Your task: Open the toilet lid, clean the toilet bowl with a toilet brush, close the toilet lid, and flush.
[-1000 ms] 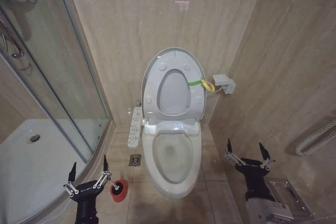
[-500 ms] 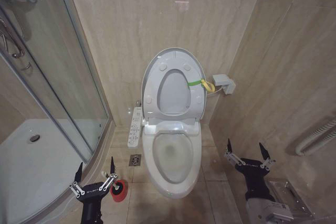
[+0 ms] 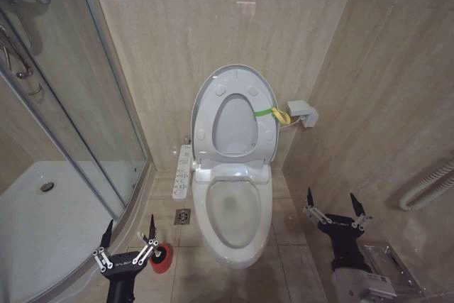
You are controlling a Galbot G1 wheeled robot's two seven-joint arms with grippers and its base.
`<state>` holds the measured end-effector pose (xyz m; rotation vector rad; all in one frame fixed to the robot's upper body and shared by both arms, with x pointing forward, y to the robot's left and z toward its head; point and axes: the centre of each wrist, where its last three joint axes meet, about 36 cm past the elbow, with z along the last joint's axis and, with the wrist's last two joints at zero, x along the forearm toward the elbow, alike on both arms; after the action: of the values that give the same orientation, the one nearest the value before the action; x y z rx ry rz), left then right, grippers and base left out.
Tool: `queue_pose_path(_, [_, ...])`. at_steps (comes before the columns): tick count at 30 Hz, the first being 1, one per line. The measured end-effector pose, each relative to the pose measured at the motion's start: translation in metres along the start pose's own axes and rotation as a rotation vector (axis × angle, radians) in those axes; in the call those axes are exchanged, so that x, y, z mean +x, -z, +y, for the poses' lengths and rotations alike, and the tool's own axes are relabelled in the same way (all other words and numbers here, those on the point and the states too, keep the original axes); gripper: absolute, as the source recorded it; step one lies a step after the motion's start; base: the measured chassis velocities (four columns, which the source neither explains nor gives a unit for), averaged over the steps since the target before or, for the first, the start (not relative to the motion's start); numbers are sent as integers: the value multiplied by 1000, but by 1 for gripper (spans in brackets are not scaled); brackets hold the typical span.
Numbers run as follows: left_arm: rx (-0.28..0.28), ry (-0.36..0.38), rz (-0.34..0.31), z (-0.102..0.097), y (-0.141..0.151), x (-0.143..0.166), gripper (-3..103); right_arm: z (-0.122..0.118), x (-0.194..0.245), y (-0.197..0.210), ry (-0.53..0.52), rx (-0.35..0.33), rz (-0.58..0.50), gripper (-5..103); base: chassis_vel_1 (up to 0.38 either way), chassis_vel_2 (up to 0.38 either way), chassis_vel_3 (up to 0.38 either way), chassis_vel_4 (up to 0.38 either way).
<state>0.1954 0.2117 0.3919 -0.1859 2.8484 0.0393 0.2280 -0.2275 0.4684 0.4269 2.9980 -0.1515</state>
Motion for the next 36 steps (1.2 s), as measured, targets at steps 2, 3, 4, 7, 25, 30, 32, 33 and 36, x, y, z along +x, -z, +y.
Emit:
queue_pose_path(2, [-1,8,-5,3,2,-3,97,0,0,0,0,0,0,100,0,0,0,0])
queue_pose_path(3, [-11,20,-17,8,4,-8,97,0,0,0,0,0,0,100,0,0,0,0])
queue_pose_path(4, [-24,34,-28,13,7,-12,97,0,0,0,0,0,0,100,0,0,0,0])
queue_pose_path(7, [-46,57,-46,20,14,-20,97,0,0,0,0,0,0,100,0,0,0,0])
queue_pose_path(25, [-7,38,4,11,26,-8,94,0,0,0,0,0,0,100,0,0,0,0])
queue_pose_path(30, [-39,7,-8,14,19,-3,94,0,0,0,0,0,0,100,0,0,0,0])
queue_pose_path(32, [-71,4,-26,18,15,-6,92,0,0,0,0,0,0,100,0,0,0,0])
queue_pose_path(33, [-87,7,-34,19,14,-8,92,0,0,0,0,0,0,100,0,0,0,0])
queue_pose_path(36, [-118,43,-32,21,12,-12,92,0,0,0,0,0,0,100,0,0,0,0])
